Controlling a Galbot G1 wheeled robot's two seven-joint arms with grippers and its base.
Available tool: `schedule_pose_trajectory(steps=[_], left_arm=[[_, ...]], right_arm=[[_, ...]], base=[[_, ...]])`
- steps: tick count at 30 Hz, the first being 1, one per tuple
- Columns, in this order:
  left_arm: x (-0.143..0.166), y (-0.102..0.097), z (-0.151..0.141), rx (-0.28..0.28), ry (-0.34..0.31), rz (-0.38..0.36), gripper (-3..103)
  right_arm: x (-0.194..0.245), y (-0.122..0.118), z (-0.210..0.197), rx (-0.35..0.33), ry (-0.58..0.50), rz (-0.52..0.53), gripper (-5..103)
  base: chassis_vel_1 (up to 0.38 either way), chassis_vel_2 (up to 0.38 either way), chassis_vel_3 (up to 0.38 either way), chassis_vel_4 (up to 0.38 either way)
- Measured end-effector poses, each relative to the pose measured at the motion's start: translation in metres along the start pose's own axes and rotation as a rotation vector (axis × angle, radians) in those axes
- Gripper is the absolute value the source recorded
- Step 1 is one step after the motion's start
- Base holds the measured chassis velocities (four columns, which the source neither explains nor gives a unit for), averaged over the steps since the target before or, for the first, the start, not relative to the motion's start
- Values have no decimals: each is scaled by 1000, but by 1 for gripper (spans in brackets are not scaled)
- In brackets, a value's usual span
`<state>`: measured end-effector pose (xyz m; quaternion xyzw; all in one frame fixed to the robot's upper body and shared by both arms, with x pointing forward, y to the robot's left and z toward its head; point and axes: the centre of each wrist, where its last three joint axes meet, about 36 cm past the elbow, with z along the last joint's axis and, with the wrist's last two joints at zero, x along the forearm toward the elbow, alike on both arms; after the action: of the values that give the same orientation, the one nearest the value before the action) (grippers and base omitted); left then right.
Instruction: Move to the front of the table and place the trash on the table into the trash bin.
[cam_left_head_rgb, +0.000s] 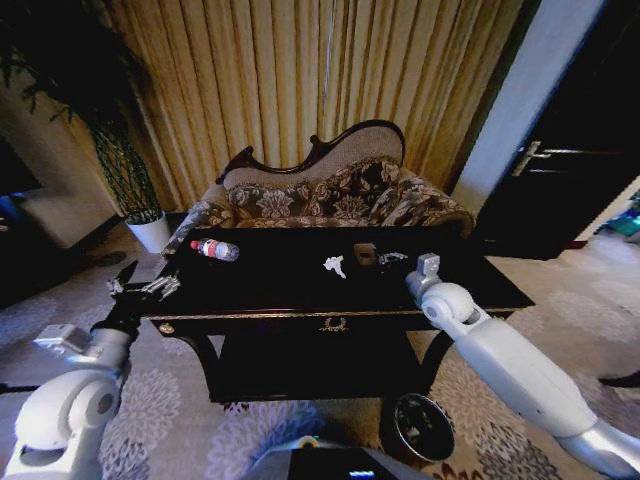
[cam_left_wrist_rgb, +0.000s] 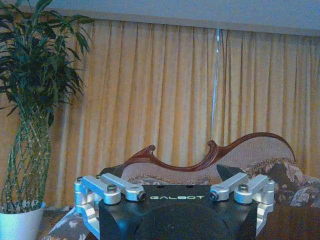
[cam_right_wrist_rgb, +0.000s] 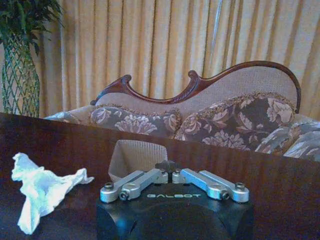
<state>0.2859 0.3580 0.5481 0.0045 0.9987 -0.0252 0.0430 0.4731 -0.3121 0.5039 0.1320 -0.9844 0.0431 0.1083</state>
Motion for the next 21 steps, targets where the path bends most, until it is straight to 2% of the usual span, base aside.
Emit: schedule_pose_trajectory(steps=[11,16,21], left_arm=[[0,-2,-2,-3,-6,8,100],[-1,-3,-2,-2,-7,9,100],[-2,-3,0,1,-13,12,100]], right_arm=[[7,-7,-7,-21,-36,17,0],[10,-10,-13,-85,-89,47,0],[11,-10,-12,-118,-150,84,0]], base=[[0,0,0,0],[0,0,0,0],[0,0,0,0]])
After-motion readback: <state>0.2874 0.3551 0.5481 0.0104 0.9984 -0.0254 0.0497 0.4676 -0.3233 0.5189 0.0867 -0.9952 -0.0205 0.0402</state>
